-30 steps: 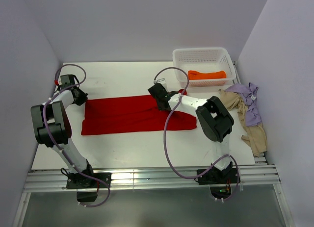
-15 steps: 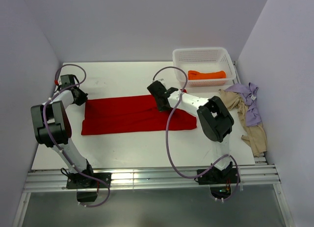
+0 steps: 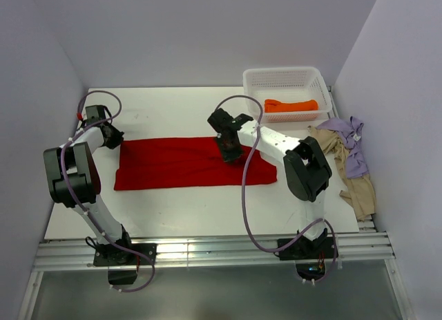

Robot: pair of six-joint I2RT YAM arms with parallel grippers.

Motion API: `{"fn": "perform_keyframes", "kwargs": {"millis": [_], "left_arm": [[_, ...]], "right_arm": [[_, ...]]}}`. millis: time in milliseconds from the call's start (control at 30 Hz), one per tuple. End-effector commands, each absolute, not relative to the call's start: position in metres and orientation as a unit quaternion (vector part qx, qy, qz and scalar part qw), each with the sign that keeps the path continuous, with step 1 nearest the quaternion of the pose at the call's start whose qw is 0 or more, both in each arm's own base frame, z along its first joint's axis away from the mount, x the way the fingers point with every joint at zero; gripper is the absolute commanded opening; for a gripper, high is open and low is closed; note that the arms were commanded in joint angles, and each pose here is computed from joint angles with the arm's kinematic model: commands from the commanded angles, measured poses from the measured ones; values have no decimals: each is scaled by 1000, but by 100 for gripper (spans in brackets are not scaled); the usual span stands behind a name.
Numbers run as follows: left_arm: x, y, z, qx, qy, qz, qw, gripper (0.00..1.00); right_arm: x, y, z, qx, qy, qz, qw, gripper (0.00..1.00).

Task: Roll the t-shirts
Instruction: Fold the tshirt

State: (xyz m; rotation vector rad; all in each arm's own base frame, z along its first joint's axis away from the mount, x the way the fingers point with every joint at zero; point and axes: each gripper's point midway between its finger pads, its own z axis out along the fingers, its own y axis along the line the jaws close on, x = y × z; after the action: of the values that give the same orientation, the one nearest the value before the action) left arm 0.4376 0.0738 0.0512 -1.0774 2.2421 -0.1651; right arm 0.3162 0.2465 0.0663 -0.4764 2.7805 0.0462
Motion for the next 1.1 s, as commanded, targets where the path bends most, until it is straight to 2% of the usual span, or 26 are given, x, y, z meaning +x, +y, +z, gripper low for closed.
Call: {"fn": "perform_keyframes", "kwargs": {"millis": [0, 100, 133, 167, 267, 367, 467, 500, 633, 833, 1067], "left_arm": [[446, 76, 69, -401, 848, -63, 341, 0], [447, 76, 68, -399, 849, -63, 341, 0], [446, 76, 67, -400, 849, -62, 339, 0], [447, 77, 66, -400, 849, -62, 339, 0], [447, 76, 66, -400, 850, -62, 337, 0], [448, 79, 70, -401, 850, -55, 339, 0], [448, 83, 75, -402, 849, -45, 342, 0], [448, 83, 78, -401, 848, -44, 343, 0], [448, 86, 79, -403, 847, -38, 343, 0], [448, 87, 76, -404, 848, -34, 340, 0], [446, 88, 75, -404, 850, -32, 337, 0]], "right_arm": [[289, 277, 87, -194, 969, 110, 106, 5], [292, 289, 89, -188, 966, 143, 102, 14], [293, 291, 89, -183, 966, 154, 97, 23], [297, 294, 90, -178, 965, 161, 103, 39], [311, 297, 107, -147, 959, 199, 138, 45], [324, 279, 120, -116, 955, 208, 178, 46], [346, 249, 137, -77, 950, 174, 246, 45], [345, 238, 130, -67, 953, 163, 247, 44], [373, 186, 128, 15, 946, 138, 292, 37], [393, 150, 111, 91, 934, 132, 321, 39], [386, 135, 82, 119, 933, 139, 309, 42]]}}
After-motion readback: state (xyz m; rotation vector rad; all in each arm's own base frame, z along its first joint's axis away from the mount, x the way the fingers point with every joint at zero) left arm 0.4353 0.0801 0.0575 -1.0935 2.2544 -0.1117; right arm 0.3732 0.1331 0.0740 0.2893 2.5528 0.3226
